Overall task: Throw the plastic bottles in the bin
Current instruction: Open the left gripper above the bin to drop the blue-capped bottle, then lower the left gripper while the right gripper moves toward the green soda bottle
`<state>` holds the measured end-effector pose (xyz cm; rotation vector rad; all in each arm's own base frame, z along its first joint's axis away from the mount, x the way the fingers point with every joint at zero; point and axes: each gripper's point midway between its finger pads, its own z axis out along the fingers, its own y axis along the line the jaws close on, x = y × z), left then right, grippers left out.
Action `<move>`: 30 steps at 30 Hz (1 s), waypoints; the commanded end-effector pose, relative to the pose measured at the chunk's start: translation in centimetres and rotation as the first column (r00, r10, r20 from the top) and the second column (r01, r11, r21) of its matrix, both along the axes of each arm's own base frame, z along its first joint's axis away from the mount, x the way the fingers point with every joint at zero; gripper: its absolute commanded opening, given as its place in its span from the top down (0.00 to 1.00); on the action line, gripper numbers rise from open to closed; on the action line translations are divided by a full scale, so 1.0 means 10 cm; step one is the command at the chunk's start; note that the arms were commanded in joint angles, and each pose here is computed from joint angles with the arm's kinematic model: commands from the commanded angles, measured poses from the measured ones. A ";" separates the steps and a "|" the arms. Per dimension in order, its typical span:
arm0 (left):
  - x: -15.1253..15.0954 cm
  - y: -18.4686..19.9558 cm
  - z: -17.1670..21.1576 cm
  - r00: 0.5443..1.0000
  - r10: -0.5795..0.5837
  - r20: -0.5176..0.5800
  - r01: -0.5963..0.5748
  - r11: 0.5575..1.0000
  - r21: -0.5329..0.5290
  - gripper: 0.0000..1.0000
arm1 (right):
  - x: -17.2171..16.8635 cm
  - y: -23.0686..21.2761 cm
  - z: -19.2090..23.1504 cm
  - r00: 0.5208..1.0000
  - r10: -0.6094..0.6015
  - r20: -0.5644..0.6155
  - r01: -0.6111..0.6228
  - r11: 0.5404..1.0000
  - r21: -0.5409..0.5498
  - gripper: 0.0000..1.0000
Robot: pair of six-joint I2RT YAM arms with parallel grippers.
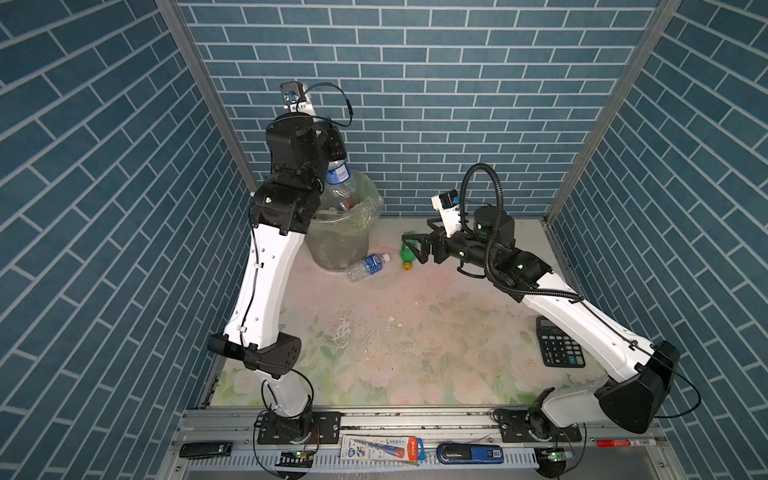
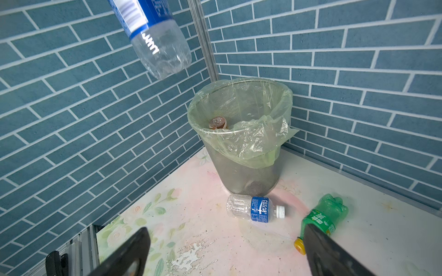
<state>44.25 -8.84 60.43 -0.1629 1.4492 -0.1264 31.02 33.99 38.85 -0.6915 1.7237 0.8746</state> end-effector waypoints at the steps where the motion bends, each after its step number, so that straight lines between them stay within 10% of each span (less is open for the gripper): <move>1: -0.47 0.31 0.72 0.964 0.105 0.244 -0.112 0.994 0.015 0.78 | -0.03 0.00 0.18 0.998 0.013 0.061 -0.014 1.000 0.017 0.01; 9: -0.36 0.38 0.69 0.956 0.124 0.264 -0.132 0.991 0.015 0.78 | 0.06 0.10 0.08 0.999 0.021 0.037 -0.020 1.000 -0.002 0.01; 16: 0.71 0.60 -0.51 0.987 0.146 -0.059 -0.148 0.988 -0.031 0.75 | 0.10 0.15 -0.01 1.000 0.025 0.017 -0.024 1.000 -0.015 0.01; 22: 0.98 0.52 -1.10 0.957 0.108 -0.269 -0.118 0.993 -0.022 0.08 | 0.09 0.13 -0.07 1.000 0.022 0.007 -0.021 0.999 -0.025 0.01; 30: 0.82 0.46 -1.08 0.969 0.050 -0.241 -0.070 0.995 -0.074 0.01 | 0.10 0.14 -0.16 1.000 0.018 -0.018 -0.019 1.000 -0.021 0.01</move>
